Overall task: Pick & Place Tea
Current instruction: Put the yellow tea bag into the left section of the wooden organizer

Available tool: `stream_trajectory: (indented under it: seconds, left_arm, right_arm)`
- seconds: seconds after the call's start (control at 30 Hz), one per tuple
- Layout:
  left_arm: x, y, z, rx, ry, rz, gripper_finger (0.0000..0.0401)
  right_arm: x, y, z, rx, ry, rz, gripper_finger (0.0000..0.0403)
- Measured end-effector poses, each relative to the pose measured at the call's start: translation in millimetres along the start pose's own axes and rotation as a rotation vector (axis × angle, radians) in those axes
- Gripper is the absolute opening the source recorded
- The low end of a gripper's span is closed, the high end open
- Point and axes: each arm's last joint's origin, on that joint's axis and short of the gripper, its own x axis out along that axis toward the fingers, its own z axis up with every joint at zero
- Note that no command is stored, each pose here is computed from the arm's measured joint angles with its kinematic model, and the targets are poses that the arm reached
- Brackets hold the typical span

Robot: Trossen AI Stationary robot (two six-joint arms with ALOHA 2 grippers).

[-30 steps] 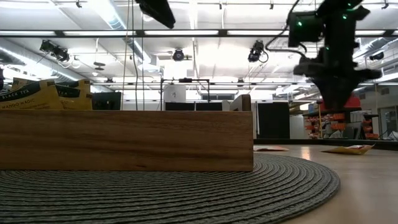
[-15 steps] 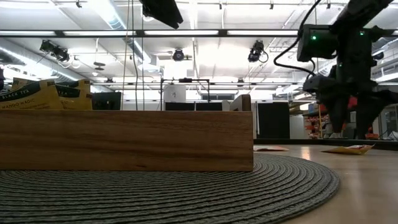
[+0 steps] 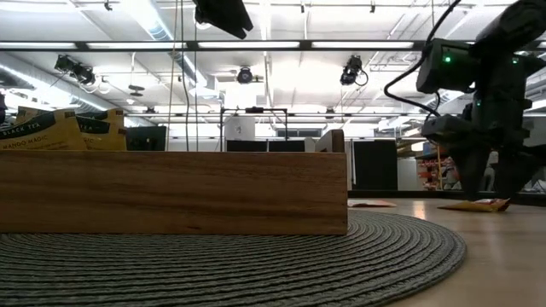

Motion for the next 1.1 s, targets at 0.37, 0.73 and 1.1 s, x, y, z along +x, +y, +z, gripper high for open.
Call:
stream_trajectory:
  seconds: [0.37,0.73,1.1]
  left_arm:
    - [0,0,0,0.003,0.001,0.0,0.022]
    - [0,-1,0,0.056,0.001,-0.003,0.022]
    - [-3,-8,9,0.331,-0.107,-0.023,0.022]
  right_arm:
    - [5,-7,-1,-0.013,-0.019,-0.03,0.0082]
    - [-30,26,2,-0.231,-0.061,0.163,0.0004]
    - [-121,100,13,-0.761,-0.246,0.683,0.0001]
